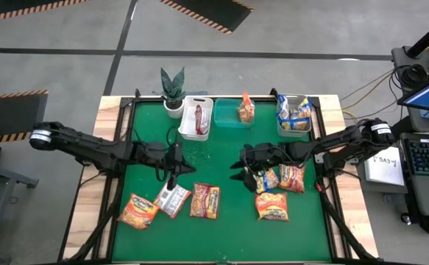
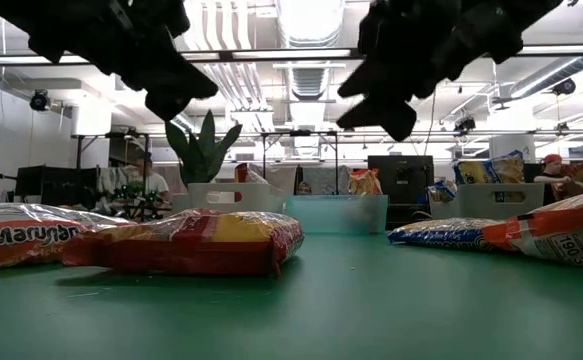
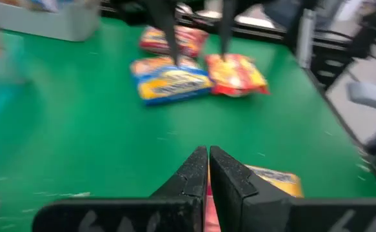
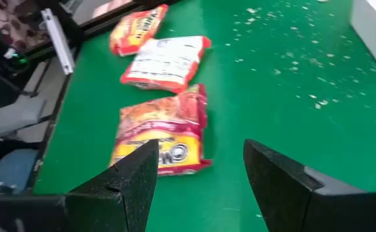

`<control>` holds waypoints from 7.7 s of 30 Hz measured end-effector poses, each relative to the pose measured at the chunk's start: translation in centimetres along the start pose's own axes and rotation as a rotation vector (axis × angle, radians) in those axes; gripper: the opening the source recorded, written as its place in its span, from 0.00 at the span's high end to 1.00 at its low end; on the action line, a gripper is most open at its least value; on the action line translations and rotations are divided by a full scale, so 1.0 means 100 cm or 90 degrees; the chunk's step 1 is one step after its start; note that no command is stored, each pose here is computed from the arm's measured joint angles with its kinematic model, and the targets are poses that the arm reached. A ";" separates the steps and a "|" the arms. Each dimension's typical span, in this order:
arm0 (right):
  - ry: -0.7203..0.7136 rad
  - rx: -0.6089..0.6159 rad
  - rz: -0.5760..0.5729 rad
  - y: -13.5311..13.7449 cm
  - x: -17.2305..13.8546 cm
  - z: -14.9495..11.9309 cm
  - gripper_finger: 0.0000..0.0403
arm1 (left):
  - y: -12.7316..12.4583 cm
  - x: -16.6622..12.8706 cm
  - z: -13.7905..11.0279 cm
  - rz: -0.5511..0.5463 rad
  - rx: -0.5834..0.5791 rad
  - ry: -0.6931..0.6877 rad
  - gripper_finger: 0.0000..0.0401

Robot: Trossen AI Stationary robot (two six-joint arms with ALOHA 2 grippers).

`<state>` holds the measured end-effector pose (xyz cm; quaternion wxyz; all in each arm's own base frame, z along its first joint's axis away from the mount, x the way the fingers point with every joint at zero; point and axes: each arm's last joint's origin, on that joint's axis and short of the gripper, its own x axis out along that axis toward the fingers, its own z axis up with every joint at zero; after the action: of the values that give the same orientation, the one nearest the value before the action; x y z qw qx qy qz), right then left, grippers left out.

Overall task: Sort Maruchan noodles
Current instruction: Put the red noodle pack into the white bin

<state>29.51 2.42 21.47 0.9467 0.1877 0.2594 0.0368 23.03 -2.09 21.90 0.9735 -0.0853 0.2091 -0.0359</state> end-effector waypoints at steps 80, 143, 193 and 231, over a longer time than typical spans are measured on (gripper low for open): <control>0.046 0.346 -0.056 -0.048 0.078 -0.034 0.15 | -0.020 0.080 -0.073 -0.061 0.071 0.289 1.00; 0.100 -0.081 0.082 -0.036 0.108 0.030 0.89 | -0.024 0.013 -0.005 -0.011 0.189 -0.001 1.00; 0.105 -0.512 -0.208 0.005 0.082 0.035 0.89 | 0.022 0.053 -0.048 0.140 0.028 -0.107 0.46; -0.049 -0.361 -0.300 0.013 -0.010 0.095 0.50 | 0.020 0.002 -0.006 0.311 0.138 -0.197 0.90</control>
<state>33.49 0.24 29.94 0.9527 -0.1456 0.2390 -0.1187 23.05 -0.26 20.90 0.9771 0.0677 0.0676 0.1902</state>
